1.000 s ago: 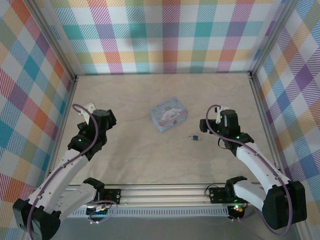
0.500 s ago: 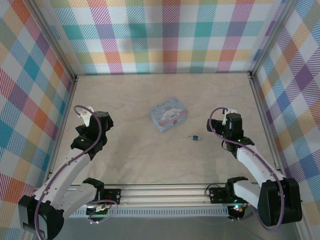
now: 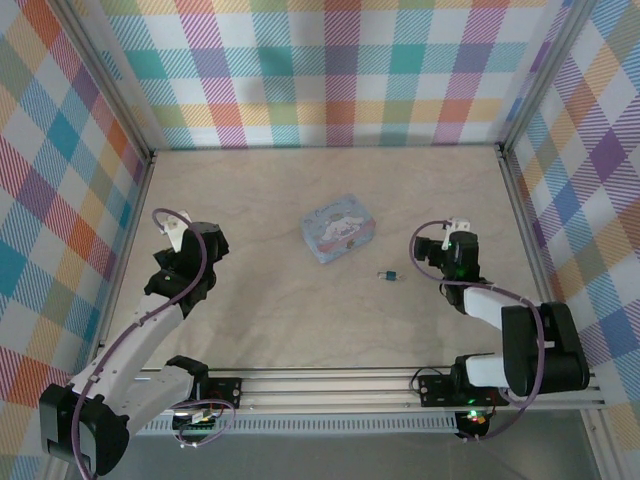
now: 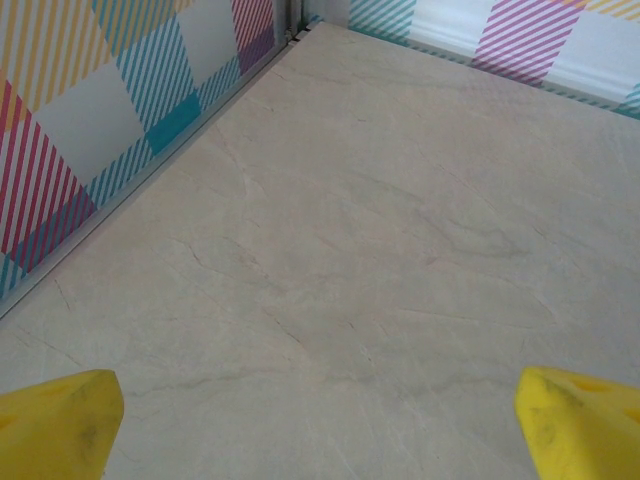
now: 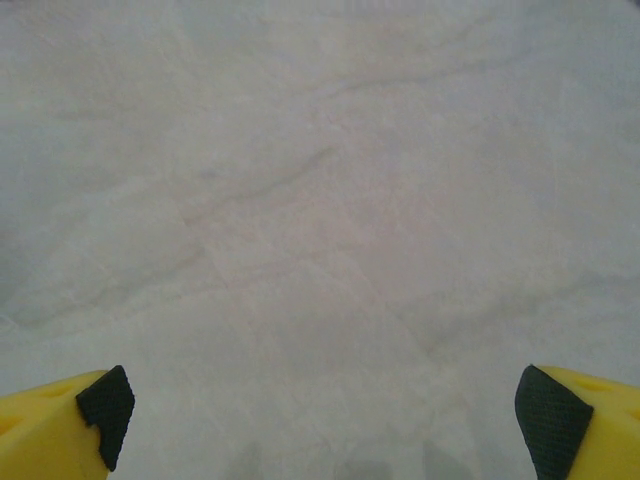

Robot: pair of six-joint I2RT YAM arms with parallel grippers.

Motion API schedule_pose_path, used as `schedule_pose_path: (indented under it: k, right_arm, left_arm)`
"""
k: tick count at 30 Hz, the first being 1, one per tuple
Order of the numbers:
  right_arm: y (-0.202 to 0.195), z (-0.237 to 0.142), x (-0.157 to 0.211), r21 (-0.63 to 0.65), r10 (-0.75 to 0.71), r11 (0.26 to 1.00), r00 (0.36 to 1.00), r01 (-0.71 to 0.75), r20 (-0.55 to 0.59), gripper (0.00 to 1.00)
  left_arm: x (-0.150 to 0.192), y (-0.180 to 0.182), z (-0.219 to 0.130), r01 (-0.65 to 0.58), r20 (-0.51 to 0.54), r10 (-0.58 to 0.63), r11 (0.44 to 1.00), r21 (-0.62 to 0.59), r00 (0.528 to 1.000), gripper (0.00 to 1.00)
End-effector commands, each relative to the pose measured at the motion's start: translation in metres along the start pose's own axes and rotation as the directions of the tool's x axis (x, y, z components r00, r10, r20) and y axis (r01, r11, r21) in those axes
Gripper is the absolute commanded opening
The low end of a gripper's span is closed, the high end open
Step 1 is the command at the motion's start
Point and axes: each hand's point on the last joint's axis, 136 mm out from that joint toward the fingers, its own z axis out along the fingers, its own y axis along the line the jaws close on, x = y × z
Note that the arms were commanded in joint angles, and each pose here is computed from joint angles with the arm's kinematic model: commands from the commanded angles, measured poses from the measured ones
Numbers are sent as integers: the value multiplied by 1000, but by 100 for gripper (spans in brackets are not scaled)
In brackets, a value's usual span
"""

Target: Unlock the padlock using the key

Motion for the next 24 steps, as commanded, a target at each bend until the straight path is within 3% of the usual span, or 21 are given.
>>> schedule_pose_path:
  k: [1,10,14,24]
  right_arm:
    - [9,-1,-36,-46,-67,996,981,77,180,100]
    - [6,17,-20,-55,-61,996,976,74,211,100]
    - [1,28,-18,-73,-25,997,992,35,124,100]
    - [-3,27,-18,-92,-6,996,993,18,122,100]
  left_arm:
    - [2,2,4,-33,-5,33,999,-9,999,100]
    - [2,-3,5,-61,-15,61,998,8,998,100]
    - [5,-4,7,-67,-23,68,998,11,997,100]
    - [20,-17,22,-125,23,123,990,71,992,100]
